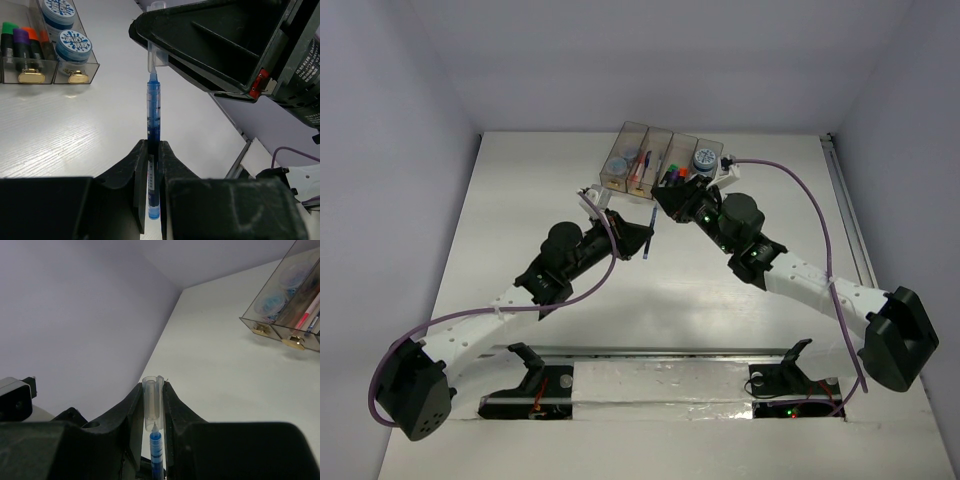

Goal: Sort the stationery into containers
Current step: Close the pen cap on the pen.

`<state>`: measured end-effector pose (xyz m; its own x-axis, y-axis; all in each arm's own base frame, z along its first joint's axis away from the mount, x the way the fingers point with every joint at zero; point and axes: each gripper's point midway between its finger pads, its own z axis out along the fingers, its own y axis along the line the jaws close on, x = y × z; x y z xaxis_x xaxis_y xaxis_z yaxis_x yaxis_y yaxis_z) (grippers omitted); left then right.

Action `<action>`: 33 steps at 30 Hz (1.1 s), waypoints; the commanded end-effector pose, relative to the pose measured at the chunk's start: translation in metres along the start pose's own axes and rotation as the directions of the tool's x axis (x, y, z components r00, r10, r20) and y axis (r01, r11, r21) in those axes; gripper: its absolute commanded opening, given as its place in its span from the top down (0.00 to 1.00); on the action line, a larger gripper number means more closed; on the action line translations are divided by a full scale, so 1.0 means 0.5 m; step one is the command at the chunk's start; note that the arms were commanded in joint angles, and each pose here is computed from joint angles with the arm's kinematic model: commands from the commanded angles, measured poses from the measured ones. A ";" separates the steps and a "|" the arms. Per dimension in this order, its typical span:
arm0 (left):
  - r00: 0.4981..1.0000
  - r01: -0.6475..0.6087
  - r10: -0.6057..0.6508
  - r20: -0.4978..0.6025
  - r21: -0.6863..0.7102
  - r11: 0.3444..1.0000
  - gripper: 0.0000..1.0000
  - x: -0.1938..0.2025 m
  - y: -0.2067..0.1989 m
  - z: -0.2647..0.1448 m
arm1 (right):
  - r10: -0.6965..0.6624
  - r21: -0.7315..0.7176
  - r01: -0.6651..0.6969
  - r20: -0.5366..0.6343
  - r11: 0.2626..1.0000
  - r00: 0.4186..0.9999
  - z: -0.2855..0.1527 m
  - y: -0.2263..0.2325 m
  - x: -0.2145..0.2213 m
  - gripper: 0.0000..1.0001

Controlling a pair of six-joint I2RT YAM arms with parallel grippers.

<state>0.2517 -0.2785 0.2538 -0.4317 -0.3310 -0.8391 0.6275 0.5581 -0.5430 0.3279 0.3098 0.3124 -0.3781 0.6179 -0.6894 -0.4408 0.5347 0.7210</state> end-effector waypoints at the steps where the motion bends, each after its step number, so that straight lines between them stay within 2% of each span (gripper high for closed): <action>1: 0.996 -0.034 0.030 0.080 0.052 0.998 1.00 -0.064 -0.042 0.000 | 0.004 -0.074 0.000 0.053 0.997 0.999 -0.002 0.040 -0.037 1.00; 19: 0.996 -0.031 0.026 0.083 0.061 0.998 1.00 -0.066 -0.047 -0.002 | -0.029 -0.075 0.030 0.007 0.997 1.000 0.017 0.042 0.001 1.00; 33: 0.991 0.008 -0.013 0.130 0.037 0.999 1.00 -0.087 -0.041 -0.011 | -0.093 -0.089 0.097 0.048 0.991 0.995 0.006 0.068 0.018 1.00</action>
<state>0.2528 -0.2759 0.2522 -0.4404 -0.3351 -0.8329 0.6078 0.5715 -0.5513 0.3188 0.3292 0.3032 -0.3659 0.5615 -0.7422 -0.4874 0.5638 0.6668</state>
